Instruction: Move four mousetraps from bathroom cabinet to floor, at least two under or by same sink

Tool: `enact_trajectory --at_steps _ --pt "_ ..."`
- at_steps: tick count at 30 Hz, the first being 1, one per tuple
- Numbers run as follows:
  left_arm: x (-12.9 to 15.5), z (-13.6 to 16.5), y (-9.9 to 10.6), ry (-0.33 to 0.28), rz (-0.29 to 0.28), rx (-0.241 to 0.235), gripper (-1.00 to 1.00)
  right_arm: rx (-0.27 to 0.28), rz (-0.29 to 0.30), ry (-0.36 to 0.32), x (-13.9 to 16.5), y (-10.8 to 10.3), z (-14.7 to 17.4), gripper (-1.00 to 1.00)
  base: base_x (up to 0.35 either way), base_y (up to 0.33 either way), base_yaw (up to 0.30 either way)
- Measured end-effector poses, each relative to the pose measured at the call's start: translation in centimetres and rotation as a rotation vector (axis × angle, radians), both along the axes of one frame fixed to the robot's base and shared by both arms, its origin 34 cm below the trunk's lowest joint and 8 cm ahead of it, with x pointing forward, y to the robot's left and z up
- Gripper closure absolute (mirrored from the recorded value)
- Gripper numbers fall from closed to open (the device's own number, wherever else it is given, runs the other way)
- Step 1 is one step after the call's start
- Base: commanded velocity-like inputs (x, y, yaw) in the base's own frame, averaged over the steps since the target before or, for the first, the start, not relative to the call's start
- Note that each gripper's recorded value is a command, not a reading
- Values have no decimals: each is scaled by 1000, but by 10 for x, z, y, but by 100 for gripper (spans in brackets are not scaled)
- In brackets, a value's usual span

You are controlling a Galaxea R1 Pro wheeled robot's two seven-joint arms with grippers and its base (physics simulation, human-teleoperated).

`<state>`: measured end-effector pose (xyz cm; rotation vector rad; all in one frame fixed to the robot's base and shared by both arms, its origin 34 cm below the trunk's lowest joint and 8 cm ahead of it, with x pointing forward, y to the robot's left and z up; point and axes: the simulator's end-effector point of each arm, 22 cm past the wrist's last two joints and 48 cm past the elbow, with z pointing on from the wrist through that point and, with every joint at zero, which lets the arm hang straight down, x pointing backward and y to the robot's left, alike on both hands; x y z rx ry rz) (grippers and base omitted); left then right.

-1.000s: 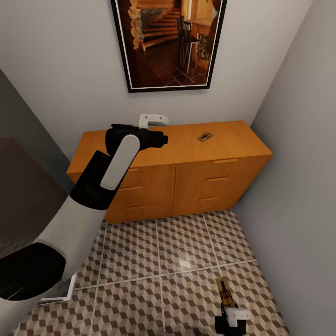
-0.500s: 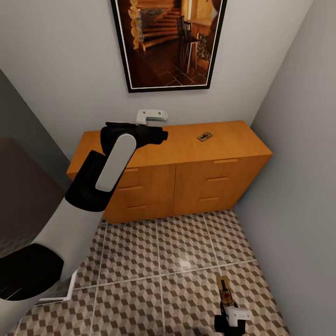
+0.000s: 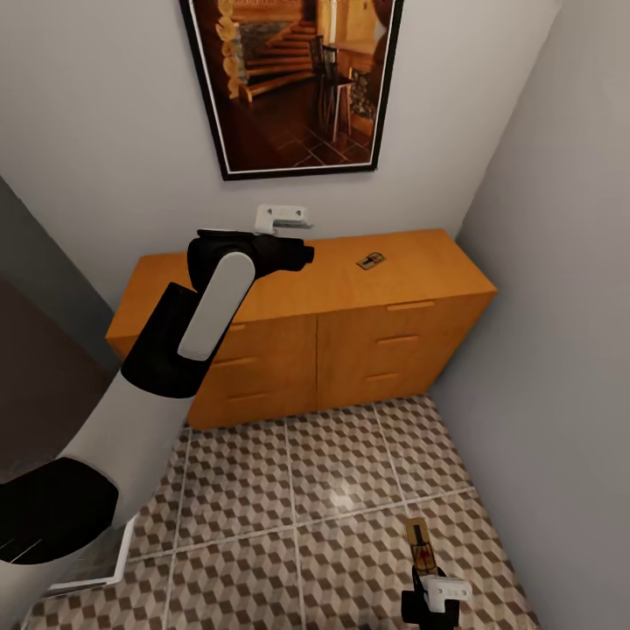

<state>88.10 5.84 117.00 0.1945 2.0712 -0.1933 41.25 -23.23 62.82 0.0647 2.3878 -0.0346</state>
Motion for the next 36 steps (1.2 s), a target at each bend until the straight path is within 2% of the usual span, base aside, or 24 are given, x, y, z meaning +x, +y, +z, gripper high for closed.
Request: enact_trajectory --at_steps 15,20,36 --pt "-3 11 0 -13 1 1 -100 0 0 -11 5 0 4 100 1 0 -216" --pt "-10 -1 0 9 1 0 -100 1 2 -10 7 0 5 100 40 0 -208" --pt "-19 -23 -3 47 -7 7 -100 0 1 -11 8 0 6 100 208 0 -27"
